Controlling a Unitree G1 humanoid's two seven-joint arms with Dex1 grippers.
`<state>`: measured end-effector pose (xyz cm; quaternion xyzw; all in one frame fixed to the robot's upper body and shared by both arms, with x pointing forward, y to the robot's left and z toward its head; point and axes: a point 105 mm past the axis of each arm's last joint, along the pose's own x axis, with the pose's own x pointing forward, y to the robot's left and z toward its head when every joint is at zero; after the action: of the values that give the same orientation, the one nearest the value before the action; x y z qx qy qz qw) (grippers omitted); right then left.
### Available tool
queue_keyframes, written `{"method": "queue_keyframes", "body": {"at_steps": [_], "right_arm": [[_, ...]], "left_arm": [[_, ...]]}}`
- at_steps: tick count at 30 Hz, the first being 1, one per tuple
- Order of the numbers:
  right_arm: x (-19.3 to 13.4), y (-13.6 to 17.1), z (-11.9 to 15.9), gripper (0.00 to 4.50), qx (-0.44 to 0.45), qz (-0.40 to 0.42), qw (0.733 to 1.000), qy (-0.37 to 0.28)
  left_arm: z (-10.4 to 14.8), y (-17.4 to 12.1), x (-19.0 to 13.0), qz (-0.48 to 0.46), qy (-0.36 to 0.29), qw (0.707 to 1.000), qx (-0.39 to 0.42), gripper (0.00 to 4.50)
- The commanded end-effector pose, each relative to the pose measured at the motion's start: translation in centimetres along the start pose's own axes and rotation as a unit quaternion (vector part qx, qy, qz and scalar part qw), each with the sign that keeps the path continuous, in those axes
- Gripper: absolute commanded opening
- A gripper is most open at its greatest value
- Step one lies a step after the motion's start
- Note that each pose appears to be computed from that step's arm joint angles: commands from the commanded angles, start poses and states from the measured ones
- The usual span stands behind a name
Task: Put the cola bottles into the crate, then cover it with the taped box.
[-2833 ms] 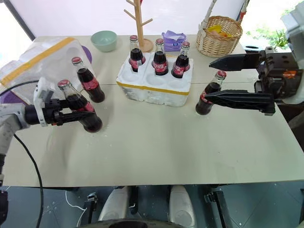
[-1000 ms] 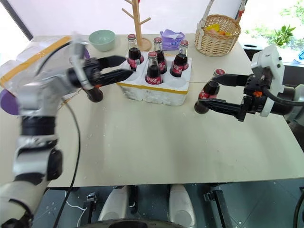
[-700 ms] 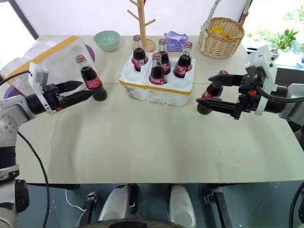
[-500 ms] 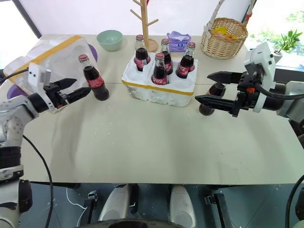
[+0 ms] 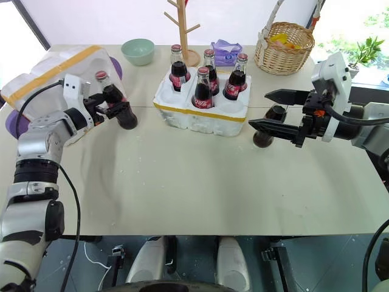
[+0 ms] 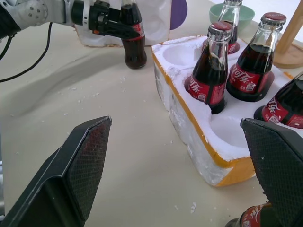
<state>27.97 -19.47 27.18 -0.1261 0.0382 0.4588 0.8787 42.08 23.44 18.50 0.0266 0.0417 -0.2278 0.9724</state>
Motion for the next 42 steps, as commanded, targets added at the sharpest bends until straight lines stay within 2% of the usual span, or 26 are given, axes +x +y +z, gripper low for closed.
{"method": "queue_keyframes", "body": {"at_steps": [1, 3, 7, 9, 11, 14, 18, 22, 25, 29, 36, 38, 42], "right_arm": [[-0.5, 0.1, 0.9, 4.50, -0.017, -0.011, 1.000, -0.013], [-0.5, 0.0, 0.9, 4.50, -0.018, -0.016, 1.000, -0.014], [-0.5, -0.1, 1.0, 4.50, -0.019, -0.023, 0.999, -0.015], [-0.6, -0.1, 1.1, 4.50, -0.019, -0.024, 0.999, -0.016], [-0.7, -0.1, 1.1, 4.50, -0.019, -0.024, 0.999, -0.015], [-0.8, 0.1, 1.0, 4.50, -0.020, -0.023, 0.999, -0.010], [-0.8, 0.2, 1.0, 4.50, -0.019, -0.025, 0.999, -0.011], [-0.8, 0.1, 0.9, 4.50, -0.017, -0.032, 0.999, -0.013], [-0.8, 0.2, 0.9, 4.50, -0.017, -0.037, 0.999, -0.015], [-1.1, 0.3, 0.8, 4.50, -0.016, -0.049, 0.999, -0.017], [-1.7, 0.3, 0.4, 4.50, -0.008, -0.070, 0.997, -0.015], [-1.7, 0.2, 0.2, 4.50, -0.007, -0.074, 0.997, -0.012], [-1.6, 0.0, 0.0, 4.50, -0.008, -0.076, 0.997, -0.008]], "left_arm": [[1.0, -0.1, 0.6, -0.008, -0.009, 1.000, 0.024, 4.46], [0.8, -0.2, 0.8, -0.014, -0.006, 0.999, 0.031, 4.46], [1.5, -0.2, 0.7, -0.027, -0.014, 0.999, 0.026, 2.71], [2.0, -0.5, 0.4, -0.041, -0.014, 0.999, 0.027, 2.73], [3.2, -1.8, -0.2, -0.096, -0.018, 0.995, 0.017, 2.73], [6.5, -6.0, -2.1, -0.246, -0.039, 0.968, 0.004, 2.73], [10.4, -9.6, -3.3, -0.353, -0.072, 0.932, -0.028, 2.73], [13.7, -10.0, -0.4, -0.321, -0.112, 0.940, -0.026, 2.73], [14.9, -9.9, 2.3, -0.276, -0.134, 0.952, -0.019, 2.73], [13.4, -10.0, 5.5, -0.229, -0.109, 0.967, 0.032, 2.73], [11.3, -10.4, 6.8, -0.227, -0.071, 0.968, 0.073, 2.73], [9.4, -10.8, 7.4, -0.224, -0.047, 0.967, 0.108, 2.73], [6.5, -11.4, 8.4, -0.217, -0.015, 0.968, 0.126, 2.73]]}}
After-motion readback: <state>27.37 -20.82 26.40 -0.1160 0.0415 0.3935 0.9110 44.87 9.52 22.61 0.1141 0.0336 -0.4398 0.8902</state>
